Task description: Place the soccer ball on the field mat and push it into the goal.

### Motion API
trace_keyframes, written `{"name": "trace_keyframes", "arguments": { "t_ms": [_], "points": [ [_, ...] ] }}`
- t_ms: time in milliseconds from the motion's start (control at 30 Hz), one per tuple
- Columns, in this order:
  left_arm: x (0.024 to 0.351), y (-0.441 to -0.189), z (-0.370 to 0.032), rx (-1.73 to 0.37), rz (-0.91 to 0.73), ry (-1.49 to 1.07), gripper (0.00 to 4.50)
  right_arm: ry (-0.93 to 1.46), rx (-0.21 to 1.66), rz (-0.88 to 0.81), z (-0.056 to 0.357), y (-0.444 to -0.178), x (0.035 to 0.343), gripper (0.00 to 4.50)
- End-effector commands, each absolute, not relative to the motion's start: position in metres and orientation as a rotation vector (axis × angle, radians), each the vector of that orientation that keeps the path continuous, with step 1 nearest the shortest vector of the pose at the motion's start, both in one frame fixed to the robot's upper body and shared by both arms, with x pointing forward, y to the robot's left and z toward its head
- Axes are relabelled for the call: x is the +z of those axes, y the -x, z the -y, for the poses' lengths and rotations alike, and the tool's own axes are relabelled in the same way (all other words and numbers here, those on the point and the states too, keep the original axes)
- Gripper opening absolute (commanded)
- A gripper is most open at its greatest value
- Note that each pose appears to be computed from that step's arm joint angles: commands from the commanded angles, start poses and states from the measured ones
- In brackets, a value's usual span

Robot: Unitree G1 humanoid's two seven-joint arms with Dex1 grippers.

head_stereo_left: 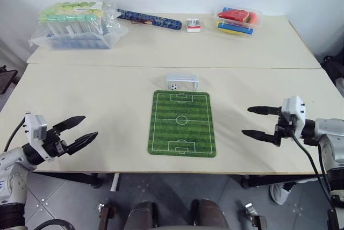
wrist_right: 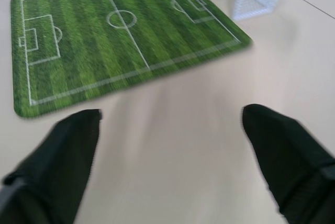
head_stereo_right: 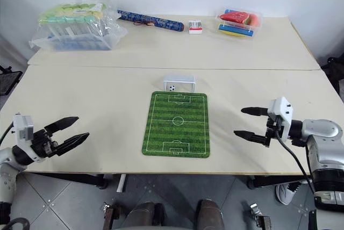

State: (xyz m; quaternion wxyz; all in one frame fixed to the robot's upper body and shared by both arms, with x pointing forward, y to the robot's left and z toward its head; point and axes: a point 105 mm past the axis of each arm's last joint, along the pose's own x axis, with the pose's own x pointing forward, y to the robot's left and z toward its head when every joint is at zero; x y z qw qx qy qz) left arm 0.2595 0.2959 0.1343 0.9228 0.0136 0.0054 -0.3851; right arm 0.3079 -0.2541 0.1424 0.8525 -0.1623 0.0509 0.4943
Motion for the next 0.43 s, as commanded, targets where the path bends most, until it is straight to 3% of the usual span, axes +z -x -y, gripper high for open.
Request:
{"name": "trace_keyframes", "arguments": {
  "t_ms": [33,433],
  "points": [
    [0.14,-0.25,-0.31,-0.783,-0.022,-0.05,4.5,0.327,1.001,-0.066,0.273,-0.304,0.147,4.44],
    [0.149,-0.253,-0.316,-0.815,-0.007,-0.123,4.5,0.363,1.012,-0.122,0.285,-0.298,0.135,4.44]
  ]
}}
